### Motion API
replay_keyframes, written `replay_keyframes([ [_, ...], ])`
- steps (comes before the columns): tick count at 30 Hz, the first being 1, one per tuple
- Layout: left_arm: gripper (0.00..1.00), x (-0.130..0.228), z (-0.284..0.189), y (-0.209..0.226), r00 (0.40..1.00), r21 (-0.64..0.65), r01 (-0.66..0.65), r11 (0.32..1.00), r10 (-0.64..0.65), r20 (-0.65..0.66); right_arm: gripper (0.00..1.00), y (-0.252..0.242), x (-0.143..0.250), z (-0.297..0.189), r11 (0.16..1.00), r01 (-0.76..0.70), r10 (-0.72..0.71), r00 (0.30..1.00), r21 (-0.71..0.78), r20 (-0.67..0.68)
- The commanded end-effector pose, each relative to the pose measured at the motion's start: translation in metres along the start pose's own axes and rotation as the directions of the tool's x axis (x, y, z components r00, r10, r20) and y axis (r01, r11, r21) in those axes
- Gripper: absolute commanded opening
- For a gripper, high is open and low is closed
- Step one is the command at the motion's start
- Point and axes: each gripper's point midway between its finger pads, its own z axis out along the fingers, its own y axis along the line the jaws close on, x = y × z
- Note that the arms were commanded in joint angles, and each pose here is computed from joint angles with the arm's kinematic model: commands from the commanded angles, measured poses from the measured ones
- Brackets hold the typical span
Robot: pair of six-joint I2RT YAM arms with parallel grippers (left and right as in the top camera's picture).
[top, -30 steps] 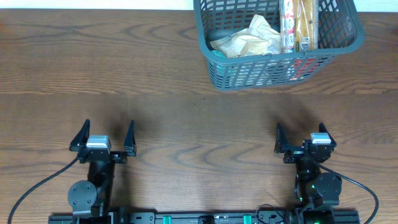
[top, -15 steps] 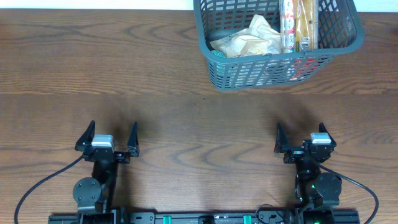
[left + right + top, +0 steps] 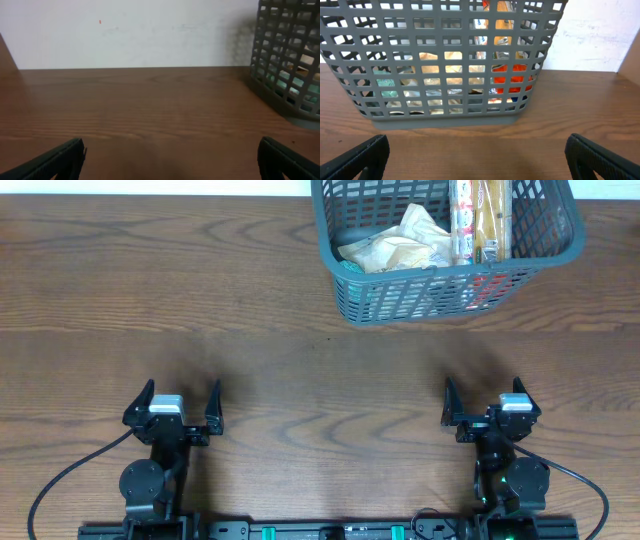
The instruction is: Pack container
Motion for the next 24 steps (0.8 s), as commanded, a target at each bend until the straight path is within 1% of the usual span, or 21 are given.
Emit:
replay_keyframes([
  [1, 0.99, 0.0153, 0.0004, -0.0006, 0.999, 0.003, -0.012, 1.0, 0.012, -0.047, 0.99, -0.0007, 0.0006, -0.0003, 1.0, 0.008, -0.008, 1.0, 0.002, 0.0],
  [24, 0.99, 0.0153, 0.0005, 0.0005, 0.999, -0.004, -0.014, 1.0, 0.014, -0.047, 0.99, -0.0006, 0.0006, -0.0003, 1.0, 0.008, -0.008, 1.0, 0.002, 0.0],
])
